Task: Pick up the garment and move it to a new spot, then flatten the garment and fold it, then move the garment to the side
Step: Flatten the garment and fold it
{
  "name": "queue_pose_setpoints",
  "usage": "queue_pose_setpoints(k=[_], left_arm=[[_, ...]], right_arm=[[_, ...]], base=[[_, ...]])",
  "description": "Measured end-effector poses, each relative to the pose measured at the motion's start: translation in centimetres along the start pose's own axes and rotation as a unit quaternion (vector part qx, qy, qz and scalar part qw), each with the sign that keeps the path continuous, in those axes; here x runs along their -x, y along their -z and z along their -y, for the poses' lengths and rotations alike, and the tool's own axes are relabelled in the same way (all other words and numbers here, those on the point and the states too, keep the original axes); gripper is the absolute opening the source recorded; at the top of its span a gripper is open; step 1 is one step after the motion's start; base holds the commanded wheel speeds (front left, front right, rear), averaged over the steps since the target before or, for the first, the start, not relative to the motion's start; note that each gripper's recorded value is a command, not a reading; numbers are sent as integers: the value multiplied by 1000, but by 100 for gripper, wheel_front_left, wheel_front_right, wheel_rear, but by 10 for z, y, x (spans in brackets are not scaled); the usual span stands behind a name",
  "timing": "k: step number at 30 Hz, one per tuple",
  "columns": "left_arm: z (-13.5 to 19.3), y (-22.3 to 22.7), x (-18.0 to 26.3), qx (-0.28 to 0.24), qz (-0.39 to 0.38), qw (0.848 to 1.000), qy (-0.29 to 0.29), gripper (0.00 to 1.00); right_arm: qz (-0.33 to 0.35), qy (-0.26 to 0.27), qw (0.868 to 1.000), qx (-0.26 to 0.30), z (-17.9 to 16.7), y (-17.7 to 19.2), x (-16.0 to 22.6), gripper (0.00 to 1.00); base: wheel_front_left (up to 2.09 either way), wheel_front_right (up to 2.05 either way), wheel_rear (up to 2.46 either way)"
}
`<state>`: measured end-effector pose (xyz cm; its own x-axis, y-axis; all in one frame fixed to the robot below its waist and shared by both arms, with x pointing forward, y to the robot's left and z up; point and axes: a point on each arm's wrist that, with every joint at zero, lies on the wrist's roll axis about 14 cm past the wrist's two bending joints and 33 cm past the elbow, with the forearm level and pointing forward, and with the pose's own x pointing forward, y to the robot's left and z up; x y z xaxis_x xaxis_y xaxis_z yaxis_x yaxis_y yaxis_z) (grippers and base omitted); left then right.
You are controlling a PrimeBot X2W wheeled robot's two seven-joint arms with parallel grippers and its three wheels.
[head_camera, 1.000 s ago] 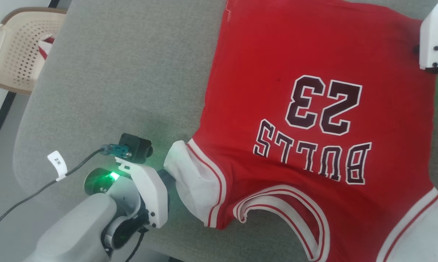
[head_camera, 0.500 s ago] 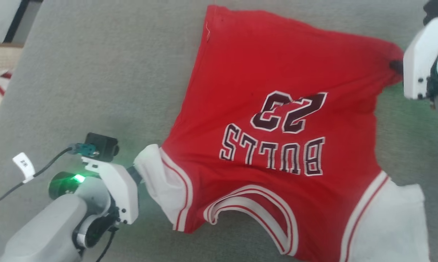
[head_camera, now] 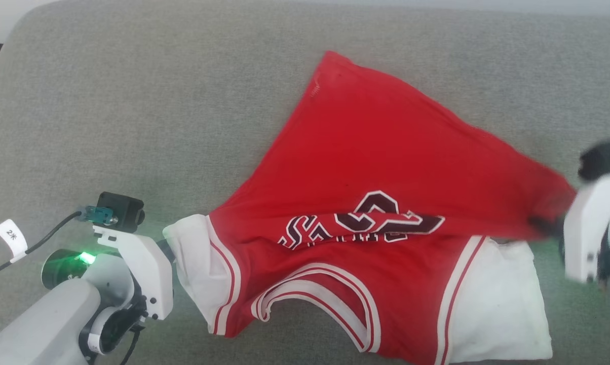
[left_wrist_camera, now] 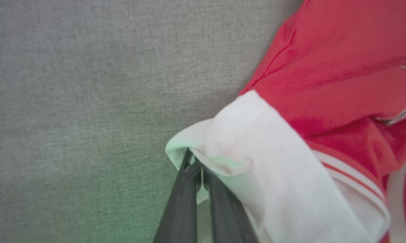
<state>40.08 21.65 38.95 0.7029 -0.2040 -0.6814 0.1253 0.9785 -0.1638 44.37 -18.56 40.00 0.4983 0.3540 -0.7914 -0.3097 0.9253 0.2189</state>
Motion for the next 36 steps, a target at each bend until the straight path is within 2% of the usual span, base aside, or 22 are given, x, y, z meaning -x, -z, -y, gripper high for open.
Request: queue_pose_setpoints(k=[7, 12, 13, 14, 15, 16, 21, 27, 32, 36], left_arm=[[4, 0, -3, -5, -5, 1000, 7, 0], [4, 2, -7, -5, -10, 1000, 8, 0], [4, 2, -7, -5, -11, 1000, 8, 0], [4, 2, -7, -5, -11, 1000, 8, 0], [4, 2, -7, -5, -11, 1000, 7, 0], [4, 2, -7, -5, -11, 1000, 8, 0], [6, 0, -5, -5, -8, 1000, 10, 0], [9, 0, 0, -7, -4, 1000, 12, 0], [12, 3, 4, -4, -4, 1000, 15, 0], [13, 5, 6, 0, -4, 1000, 15, 0]], right_arm=[[-3, 2, 998, -59, -9, 51, 4, 0], [12, 9, 995, -96, -11, 57, -6, 0], [10, 14, 996, -91, -10, 58, -7, 7], [9, 17, 996, -86, -10, 57, -8, 38], [11, 16, 996, -89, -11, 57, -9, 87], [13, 14, 996, -90, -12, 56, -8, 100], [35, 8, 997, -72, -20, 42, 0, 100], [114, 10, 993, -17, -27, -7, 32, 100], [179, -14, 983, 46, -56, -61, 46, 100], [235, -21, 966, 103, -74, -109, 48, 100]], base=[[0, 0, 0], [0, 0, 0], [0, 0, 0], [0, 0, 0], [0, 0, 0], [0, 0, 0], [0, 0, 0], [0, 0, 0], [0, 0, 0], [0, 0, 0]])
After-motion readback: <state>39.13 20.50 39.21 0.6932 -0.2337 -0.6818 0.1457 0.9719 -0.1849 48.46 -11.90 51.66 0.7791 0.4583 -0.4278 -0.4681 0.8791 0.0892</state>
